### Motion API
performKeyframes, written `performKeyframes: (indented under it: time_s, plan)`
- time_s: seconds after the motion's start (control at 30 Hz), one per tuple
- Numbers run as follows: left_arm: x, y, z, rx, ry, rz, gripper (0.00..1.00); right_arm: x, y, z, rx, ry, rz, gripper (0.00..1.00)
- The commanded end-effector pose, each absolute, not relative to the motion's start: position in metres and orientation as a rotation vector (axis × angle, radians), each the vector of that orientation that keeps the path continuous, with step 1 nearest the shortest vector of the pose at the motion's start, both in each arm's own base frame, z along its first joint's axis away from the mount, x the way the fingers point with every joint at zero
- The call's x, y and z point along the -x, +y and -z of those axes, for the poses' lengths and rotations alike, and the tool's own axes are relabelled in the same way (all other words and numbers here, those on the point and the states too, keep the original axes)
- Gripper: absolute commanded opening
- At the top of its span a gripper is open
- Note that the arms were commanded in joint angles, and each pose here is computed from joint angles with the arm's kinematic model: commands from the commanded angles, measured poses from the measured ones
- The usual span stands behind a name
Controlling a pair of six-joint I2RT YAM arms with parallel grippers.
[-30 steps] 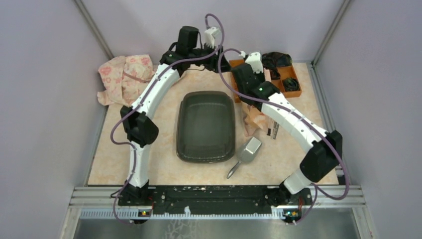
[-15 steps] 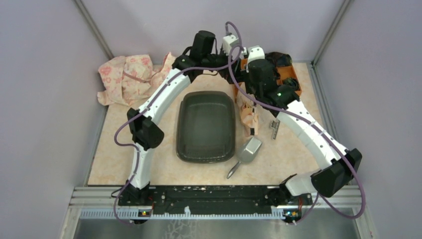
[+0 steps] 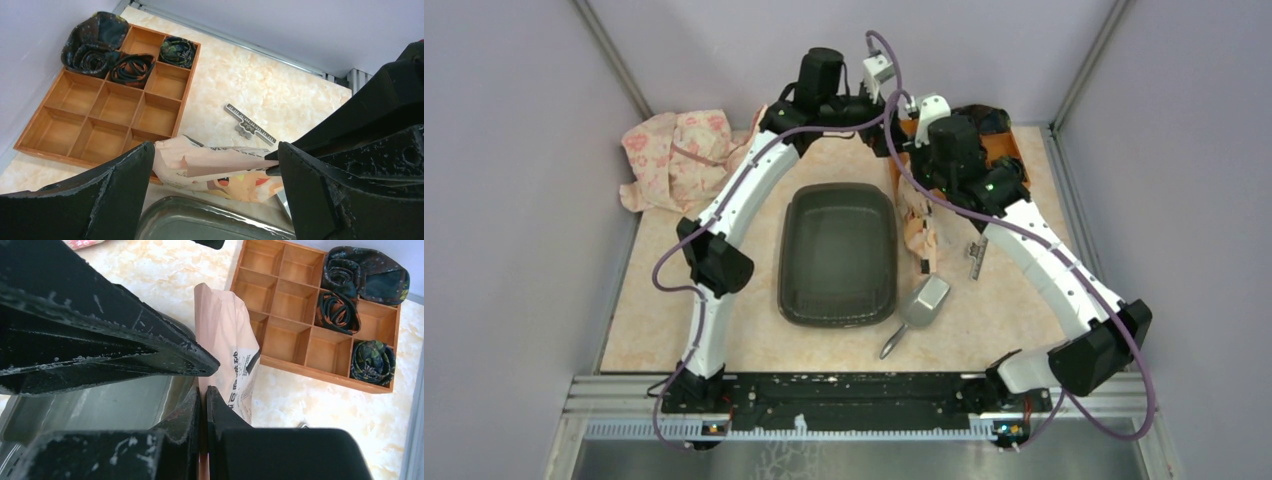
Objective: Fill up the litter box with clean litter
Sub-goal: Open the cat litter bag at the center of the board.
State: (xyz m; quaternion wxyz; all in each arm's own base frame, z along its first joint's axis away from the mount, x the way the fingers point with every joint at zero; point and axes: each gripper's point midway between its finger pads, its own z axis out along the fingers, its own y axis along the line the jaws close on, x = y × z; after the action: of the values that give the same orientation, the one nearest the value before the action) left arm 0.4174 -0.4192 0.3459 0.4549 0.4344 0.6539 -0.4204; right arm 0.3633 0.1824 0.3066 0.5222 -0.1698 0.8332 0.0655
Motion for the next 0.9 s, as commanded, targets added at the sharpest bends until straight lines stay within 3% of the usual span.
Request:
performKeyframes:
  time_s: [0.0,0.3,0.87]
  plan:
    - [-0.410,-0.410,-0.323,-1.123,1.675,1.061,0.99,-0.353,0.189,-0.343,0.430,1.909,-0.261,0.00]
    - [-0.420,-0.365,-0.311,-1.130,1.643,0.950,0.93,-0.356,0.181,-0.347,0.383,1.965,-0.492,0.00]
    - [-0.422,-0.356,-0.339,-1.141,1.542,1.032,0.92,-0.407,0.169,-0.453,0.426,1.837,-0.540,0.00]
